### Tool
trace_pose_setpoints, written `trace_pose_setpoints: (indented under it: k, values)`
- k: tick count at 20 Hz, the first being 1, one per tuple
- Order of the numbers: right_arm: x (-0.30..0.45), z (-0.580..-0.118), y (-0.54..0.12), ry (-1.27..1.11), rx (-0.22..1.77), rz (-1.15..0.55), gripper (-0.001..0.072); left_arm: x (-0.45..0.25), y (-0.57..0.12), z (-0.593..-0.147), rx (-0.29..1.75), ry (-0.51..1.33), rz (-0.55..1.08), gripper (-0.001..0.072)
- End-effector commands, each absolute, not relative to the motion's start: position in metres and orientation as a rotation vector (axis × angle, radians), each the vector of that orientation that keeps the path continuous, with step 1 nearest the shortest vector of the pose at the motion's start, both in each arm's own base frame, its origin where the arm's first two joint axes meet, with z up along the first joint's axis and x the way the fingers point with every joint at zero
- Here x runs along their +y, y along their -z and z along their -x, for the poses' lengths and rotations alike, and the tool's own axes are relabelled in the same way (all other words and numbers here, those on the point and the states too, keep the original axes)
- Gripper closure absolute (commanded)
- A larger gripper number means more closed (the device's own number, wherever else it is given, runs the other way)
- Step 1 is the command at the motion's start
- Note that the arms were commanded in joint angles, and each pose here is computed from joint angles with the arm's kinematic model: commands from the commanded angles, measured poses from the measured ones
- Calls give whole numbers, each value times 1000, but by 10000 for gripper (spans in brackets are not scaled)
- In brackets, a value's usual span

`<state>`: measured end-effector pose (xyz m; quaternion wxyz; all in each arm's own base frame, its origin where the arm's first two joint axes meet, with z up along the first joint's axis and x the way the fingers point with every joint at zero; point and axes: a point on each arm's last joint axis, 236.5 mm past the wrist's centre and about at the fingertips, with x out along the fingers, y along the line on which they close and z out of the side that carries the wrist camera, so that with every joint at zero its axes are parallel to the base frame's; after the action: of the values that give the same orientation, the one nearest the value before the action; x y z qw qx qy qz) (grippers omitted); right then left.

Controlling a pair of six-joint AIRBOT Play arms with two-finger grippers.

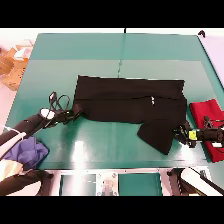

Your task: Fold the shirts.

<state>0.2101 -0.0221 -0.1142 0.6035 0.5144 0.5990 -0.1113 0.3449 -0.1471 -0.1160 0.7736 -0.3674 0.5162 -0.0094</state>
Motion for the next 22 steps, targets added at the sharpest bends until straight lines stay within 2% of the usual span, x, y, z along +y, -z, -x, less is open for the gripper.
trace_pose_setpoints:
  k: [1, 2, 3, 8, 13, 17, 22]
  values:
    - [-11, -224, 109, 160, 1350, -1229, 500, -152, 114, -339, 1159, 87, 732, 684]
    - [-8, -223, 103, 127, 1362, -1224, 655, -149, 111, -339, 1181, 106, 714, 684]
    - [-7, -223, 99, 104, 1376, -1212, 696, -145, 107, -339, 1207, 122, 696, 684]
    - [-26, -207, 84, 207, 1452, -1136, 697, -118, 110, -304, 1419, 142, 551, 685]
    - [-54, -218, 47, 261, 1387, -1030, 698, -119, 102, -281, 1539, 200, 476, 685]
    - [-66, -245, 18, 236, 1298, -988, 697, -124, 57, -319, 1458, 257, 440, 686]
    - [-64, -318, -13, 121, 1190, -972, 697, -128, 9, -382, 1305, 292, 410, 687]
